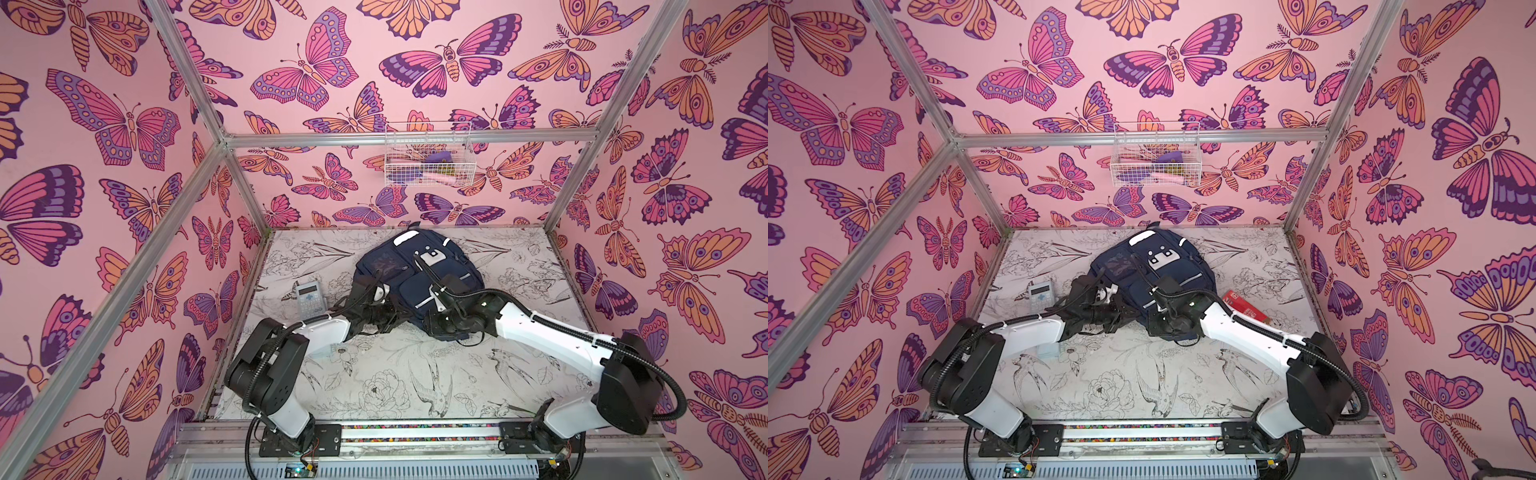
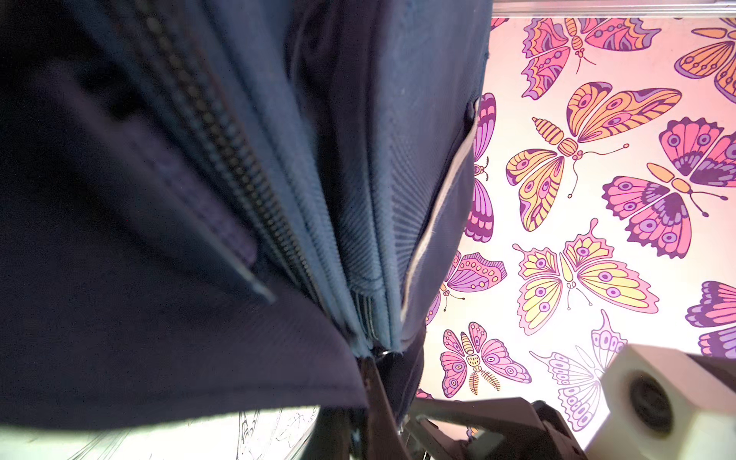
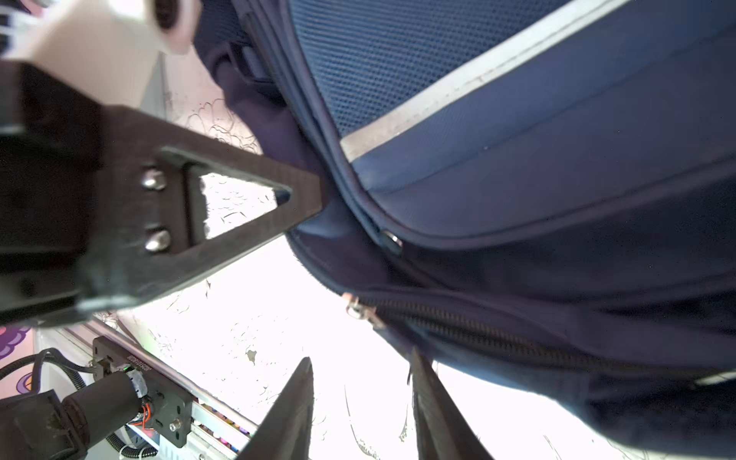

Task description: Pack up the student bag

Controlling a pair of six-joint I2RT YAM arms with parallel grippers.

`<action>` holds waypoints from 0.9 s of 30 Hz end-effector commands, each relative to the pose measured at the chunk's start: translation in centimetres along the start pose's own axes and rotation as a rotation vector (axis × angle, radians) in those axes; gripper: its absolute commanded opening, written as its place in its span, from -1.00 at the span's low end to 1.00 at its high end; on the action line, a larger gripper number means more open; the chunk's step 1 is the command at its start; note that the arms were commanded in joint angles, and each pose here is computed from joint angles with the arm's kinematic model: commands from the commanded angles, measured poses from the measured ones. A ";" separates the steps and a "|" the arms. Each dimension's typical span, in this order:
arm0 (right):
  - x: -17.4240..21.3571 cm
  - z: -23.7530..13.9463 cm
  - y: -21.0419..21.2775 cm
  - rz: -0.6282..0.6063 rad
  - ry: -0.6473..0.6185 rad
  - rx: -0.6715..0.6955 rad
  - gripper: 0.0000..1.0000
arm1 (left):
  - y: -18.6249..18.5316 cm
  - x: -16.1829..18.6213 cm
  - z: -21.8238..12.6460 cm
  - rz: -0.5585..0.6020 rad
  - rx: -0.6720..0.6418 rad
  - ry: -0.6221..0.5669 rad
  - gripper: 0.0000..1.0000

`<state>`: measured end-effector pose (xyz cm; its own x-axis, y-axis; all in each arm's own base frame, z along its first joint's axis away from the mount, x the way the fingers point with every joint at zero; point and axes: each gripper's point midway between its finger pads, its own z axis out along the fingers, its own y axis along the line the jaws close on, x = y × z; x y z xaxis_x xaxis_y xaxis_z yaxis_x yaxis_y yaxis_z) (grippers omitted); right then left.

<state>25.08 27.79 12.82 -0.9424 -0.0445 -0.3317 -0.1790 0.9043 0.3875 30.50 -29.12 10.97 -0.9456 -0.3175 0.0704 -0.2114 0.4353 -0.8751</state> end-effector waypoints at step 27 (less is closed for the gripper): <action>0.3 3.2 -1.2 -0.036 0.060 0.022 -0.73 | -4.7 -0.4 -1.6 0.118 0.103 -0.016 -1.00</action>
<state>25.64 28.12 10.01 -0.9514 -0.0933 -0.2934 -0.2025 0.9074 0.3681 30.49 -28.63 10.89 -0.9436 -0.3241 0.0679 -0.2192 0.4576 -0.8617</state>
